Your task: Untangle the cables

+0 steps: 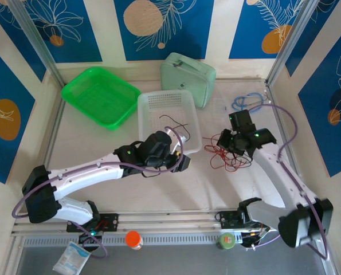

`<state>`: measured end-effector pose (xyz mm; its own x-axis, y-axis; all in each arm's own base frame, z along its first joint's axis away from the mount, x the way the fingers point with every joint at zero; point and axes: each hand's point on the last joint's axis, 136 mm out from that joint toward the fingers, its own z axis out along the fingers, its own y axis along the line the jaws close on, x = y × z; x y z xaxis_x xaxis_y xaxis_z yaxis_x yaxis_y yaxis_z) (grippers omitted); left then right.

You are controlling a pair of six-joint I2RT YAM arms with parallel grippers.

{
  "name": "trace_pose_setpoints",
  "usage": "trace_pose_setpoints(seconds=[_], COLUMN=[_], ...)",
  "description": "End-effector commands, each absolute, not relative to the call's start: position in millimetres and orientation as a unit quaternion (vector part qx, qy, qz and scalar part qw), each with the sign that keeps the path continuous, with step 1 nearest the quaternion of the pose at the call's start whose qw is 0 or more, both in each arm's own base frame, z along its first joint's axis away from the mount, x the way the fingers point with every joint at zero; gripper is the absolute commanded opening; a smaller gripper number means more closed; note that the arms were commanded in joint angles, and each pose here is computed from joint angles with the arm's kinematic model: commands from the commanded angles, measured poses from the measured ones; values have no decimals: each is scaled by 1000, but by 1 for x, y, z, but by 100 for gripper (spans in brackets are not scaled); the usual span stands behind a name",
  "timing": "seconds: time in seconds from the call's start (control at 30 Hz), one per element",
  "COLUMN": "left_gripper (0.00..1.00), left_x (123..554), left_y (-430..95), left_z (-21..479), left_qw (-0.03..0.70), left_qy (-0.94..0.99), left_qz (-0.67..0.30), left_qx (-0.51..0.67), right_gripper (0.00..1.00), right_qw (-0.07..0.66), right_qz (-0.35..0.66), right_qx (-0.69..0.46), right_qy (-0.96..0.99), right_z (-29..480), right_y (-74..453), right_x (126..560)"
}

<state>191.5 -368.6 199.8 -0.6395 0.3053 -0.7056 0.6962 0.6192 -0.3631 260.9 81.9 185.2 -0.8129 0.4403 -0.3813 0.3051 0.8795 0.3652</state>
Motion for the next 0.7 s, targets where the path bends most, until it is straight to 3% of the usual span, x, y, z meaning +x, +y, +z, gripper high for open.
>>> trace_pose_setpoints(seconds=[0.0, 0.33, 0.67], left_gripper=[58, 57, 62], left_x=[180, 202, 246], left_y=[-395, -438, -471], left_z=[203, 216, 248], left_qw=[331, 420, 511], left_qy=[808, 741, 708], left_qz=[-337, -357, -322], left_qx=[352, 383, 365], right_gripper=[0, 0, 0], right_qw=[249, 292, 307], right_qz=[193, 274, 301], right_qx=[163, 88, 65], right_qy=[935, 912, 901], right_z=[231, 314, 340], right_y=[89, 103, 105], right_x=[240, 230, 227])
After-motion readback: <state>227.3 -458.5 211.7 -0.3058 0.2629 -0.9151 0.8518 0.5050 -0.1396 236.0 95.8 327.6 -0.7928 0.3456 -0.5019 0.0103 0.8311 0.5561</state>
